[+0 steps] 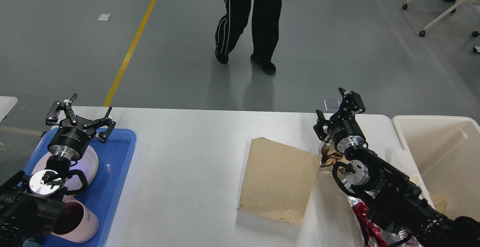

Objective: Tidy desktop

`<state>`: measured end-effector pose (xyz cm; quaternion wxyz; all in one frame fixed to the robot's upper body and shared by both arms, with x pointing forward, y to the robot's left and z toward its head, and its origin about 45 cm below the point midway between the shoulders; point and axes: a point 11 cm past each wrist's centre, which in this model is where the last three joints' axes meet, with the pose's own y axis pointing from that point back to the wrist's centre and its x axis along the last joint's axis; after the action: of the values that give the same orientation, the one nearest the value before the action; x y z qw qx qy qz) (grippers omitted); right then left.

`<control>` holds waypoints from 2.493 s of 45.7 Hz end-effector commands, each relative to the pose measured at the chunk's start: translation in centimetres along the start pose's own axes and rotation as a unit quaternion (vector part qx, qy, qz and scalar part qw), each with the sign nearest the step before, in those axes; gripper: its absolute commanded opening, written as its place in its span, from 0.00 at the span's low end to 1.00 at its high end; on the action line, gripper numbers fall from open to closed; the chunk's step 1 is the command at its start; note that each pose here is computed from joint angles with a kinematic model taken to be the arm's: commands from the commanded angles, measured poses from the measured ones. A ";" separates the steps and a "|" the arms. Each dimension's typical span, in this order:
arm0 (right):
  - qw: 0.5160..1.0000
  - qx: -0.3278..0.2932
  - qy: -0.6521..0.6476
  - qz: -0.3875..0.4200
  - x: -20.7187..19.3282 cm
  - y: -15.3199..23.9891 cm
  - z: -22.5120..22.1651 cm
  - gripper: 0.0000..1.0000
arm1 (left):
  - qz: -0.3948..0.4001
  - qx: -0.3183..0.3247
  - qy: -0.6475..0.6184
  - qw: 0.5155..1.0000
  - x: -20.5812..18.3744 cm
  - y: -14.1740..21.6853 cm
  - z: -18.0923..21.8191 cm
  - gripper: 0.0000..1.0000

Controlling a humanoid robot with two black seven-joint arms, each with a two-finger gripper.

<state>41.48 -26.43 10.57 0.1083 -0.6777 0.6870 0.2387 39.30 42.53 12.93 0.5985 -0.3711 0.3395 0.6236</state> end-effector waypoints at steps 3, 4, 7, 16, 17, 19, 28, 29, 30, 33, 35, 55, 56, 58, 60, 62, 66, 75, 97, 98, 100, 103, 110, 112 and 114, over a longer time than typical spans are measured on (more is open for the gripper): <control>1.000 0.000 -0.001 0.000 0.0 0.0 0.0 1.00 | 0.000 -0.036 0.004 0.999 0.3 0.4 0.1 0.96; 1.000 0.000 -0.001 0.000 0.0 0.0 0.0 1.00 | 0.001 -0.036 0.004 0.999 0.3 0.4 0.1 0.96; 1.000 0.000 0.000 0.001 0.1 0.0 0.0 1.00 | 0.000 -0.039 0.005 0.999 0.3 0.4 0.2 0.96; 1.000 0.000 0.000 0.000 0.0 0.0 0.0 1.00 | 0.001 -0.039 0.005 0.999 0.3 0.4 0.2 0.96; 1.000 -0.001 -0.001 0.000 0.0 0.0 0.1 1.00 | 0.000 -0.039 0.005 0.999 0.3 0.4 0.2 0.96; 1.000 0.000 0.000 0.001 0.0 0.0 0.0 1.00 | 0.001 -0.039 0.005 0.999 0.3 0.4 0.2 0.96; 1.000 0.000 0.000 0.000 0.0 0.0 0.0 1.00 | 0.001 -0.040 0.006 0.999 0.3 0.4 0.3 0.96; 1.000 0.000 0.000 0.000 0.0 0.0 0.0 1.00 | 0.001 -0.040 0.006 0.999 0.3 0.4 0.3 0.96; 1.000 0.000 0.000 0.001 0.0 0.0 0.0 1.00 | 0.001 -0.040 0.005 0.999 0.3 0.4 0.2 0.96; 1.000 0.000 0.000 0.000 0.0 0.0 0.0 1.00 | 0.001 -0.040 0.006 0.999 0.3 0.4 0.2 0.96; 1.000 -0.001 0.000 0.000 0.0 0.0 0.1 1.00 | 0.001 -0.040 0.006 0.999 0.3 0.4 0.2 0.96; 1.000 0.000 0.000 0.001 0.0 0.0 0.0 1.00 | 0.001 -0.040 0.005 0.999 0.3 0.4 0.2 0.96; 1.000 0.000 0.000 0.001 0.0 0.0 0.0 1.00 | 0.001 -0.040 0.006 0.999 0.3 0.4 0.2 0.96; 1.000 0.000 0.001 0.002 0.0 0.0 -0.1 1.00 | 0.001 -0.040 0.006 0.999 0.3 0.4 0.3 0.96; 1.000 -0.001 0.001 0.000 0.0 0.0 0.0 1.00 | 0.001 -0.040 0.006 0.999 0.3 0.4 0.2 0.96; 1.000 -0.003 0.000 0.000 0.0 0.0 0.1 1.00 | 0.001 -0.040 0.006 0.999 0.3 0.4 0.2 0.96; 1.000 0.000 0.001 -0.002 -0.2 -0.3 -0.4 1.00 | 0.001 -0.040 0.006 0.999 0.3 0.4 0.2 0.96; 0.999 0.023 0.019 0.011 1.8 -0.7 -3.3 1.00 | 0.001 -0.040 0.006 0.999 0.3 0.4 0.2 0.96; 0.994 0.036 -0.074 0.078 4.5 -0.7 -4.2 1.00 | 0.001 -0.042 0.007 0.999 0.3 0.4 0.2 0.96; 0.992 0.036 -0.083 0.088 5.0 -0.6 -4.0 1.00 | 0.001 -0.041 0.007 0.999 0.3 0.4 0.2 0.96; 0.989 0.037 -0.103 0.104 5.7 -0.4 -3.7 1.00 | 0.001 -0.042 0.007 0.999 0.3 0.4 0.2 0.96; 0.985 0.035 -0.121 0.117 6.1 -0.2 -3.2 1.00 | 0.001 -0.041 0.007 0.999 0.3 0.4 0.2 0.96; 0.985 0.025 -0.133 0.110 4.9 -0.3 -2.0 1.00 | 0.001 -0.041 0.007 0.999 0.3 0.4 0.2 0.96; 0.985 0.024 -0.136 0.105 4.3 -0.4 -1.8 1.00 | 0.001 -0.041 0.007 0.999 0.3 0.4 0.2 0.96; 0.985 0.025 -0.136 0.102 4.0 -0.5 -1.8 1.00 | 0.001 -0.041 0.007 0.999 0.3 0.4 0.2 0.96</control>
<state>41.82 -31.81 9.95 0.1882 -0.5570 0.7434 0.3190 38.86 42.85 12.76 0.5795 -0.3996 0.3180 0.6351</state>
